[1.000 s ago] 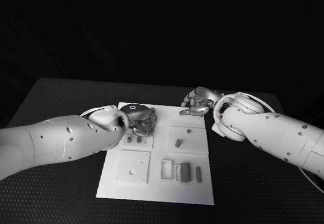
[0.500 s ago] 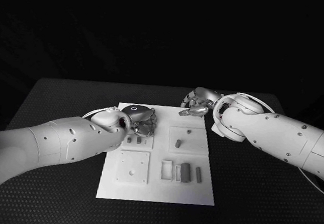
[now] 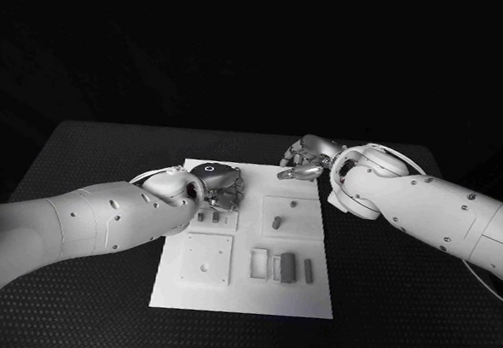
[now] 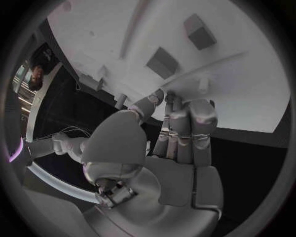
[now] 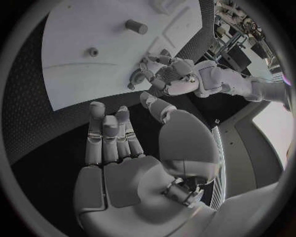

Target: Assemble the parts on the task board

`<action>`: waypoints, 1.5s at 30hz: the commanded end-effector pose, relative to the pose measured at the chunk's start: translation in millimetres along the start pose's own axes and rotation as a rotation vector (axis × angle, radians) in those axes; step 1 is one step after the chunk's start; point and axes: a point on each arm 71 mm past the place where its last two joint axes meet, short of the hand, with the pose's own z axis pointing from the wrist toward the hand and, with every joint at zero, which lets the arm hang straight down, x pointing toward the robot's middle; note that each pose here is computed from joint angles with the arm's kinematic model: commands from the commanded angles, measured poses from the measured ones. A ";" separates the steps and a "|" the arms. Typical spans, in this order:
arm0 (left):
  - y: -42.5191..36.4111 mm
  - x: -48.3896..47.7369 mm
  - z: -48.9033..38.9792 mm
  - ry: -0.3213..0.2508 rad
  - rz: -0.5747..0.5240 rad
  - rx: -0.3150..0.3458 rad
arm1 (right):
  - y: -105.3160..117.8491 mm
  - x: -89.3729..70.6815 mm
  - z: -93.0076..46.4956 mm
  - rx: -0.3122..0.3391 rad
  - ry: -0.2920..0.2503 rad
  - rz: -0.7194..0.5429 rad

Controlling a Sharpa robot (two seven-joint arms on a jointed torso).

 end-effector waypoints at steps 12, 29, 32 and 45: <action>-3.1 9.4 0.2 0.036 0.017 -0.002 | 1.0 0.8 0.1 -0.008 0.008 -0.004; 0.5 5.5 -3.3 -0.027 0.004 0.000 | 0.4 0.6 0.0 -0.007 0.007 -0.004; 0.5 3.5 -3.7 -0.054 -0.011 0.006 | -0.2 0.4 -0.2 -0.007 0.006 -0.004; 8.2 -5.5 -11.6 -0.133 -0.062 0.015 | -2.7 1.3 -0.6 0.000 0.009 -0.003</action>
